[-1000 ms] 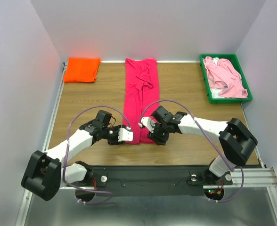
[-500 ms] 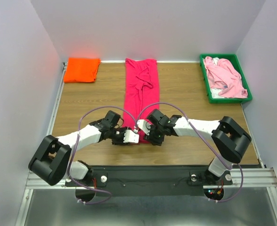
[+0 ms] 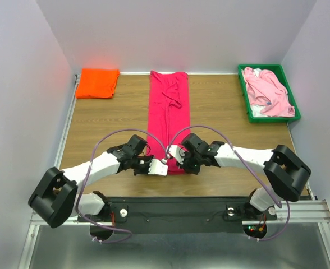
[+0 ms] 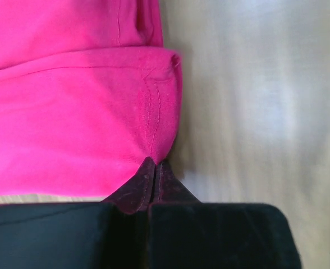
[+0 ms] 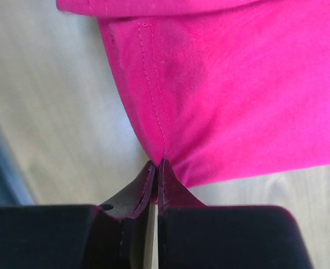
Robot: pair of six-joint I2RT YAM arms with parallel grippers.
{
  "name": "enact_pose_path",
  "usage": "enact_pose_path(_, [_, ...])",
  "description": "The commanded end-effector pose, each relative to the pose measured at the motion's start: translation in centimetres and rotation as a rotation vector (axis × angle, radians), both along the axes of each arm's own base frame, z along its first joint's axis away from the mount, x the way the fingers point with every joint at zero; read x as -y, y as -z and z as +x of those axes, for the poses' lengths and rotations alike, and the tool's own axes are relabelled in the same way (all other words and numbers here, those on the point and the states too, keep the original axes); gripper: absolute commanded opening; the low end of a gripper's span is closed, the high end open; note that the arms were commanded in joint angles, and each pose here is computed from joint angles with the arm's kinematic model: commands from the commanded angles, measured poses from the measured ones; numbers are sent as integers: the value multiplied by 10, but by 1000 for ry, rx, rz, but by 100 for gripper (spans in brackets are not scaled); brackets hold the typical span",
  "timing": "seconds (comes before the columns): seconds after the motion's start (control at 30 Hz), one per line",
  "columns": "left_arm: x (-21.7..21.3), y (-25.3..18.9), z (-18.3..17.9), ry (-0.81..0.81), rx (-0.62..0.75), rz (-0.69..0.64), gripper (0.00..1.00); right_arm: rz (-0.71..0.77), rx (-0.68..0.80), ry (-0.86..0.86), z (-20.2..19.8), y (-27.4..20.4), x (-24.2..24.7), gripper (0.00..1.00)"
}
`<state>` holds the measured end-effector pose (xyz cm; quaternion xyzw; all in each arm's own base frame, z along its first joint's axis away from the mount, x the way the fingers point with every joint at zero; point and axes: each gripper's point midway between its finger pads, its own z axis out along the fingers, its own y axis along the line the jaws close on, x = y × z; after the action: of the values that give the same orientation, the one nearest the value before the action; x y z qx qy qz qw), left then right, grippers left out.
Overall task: Fold and stack the t-shirts
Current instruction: Fold the tshirt
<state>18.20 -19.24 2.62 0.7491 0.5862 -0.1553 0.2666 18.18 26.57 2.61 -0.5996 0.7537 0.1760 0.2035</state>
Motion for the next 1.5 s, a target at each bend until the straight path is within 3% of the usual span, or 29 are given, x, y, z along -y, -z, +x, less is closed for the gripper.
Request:
enact_pose_path(0.0, [3,-30,-26,31,-82,-53,0,50,-98,-34,-33,-28,7,1])
enact_pose_path(0.2, [6,-50,-25,13,-81,-77,0,51,-54,-16,-30,-51,14,1])
enact_pose_path(0.37, [19,-74,-7,-1,-20,-127,0,52,32,-1,-6,-65,10,0])
enact_pose_path(0.73, [24,-108,73,-47,168,-165,0,93,154,73,92,-106,12,1])
enact_pose_path(0.97, [19,-129,146,-92,353,-181,0,76,201,90,163,-103,21,1])
enact_pose_path(1.47, [19,-114,269,-91,355,-129,0,85,260,95,271,-91,14,1])
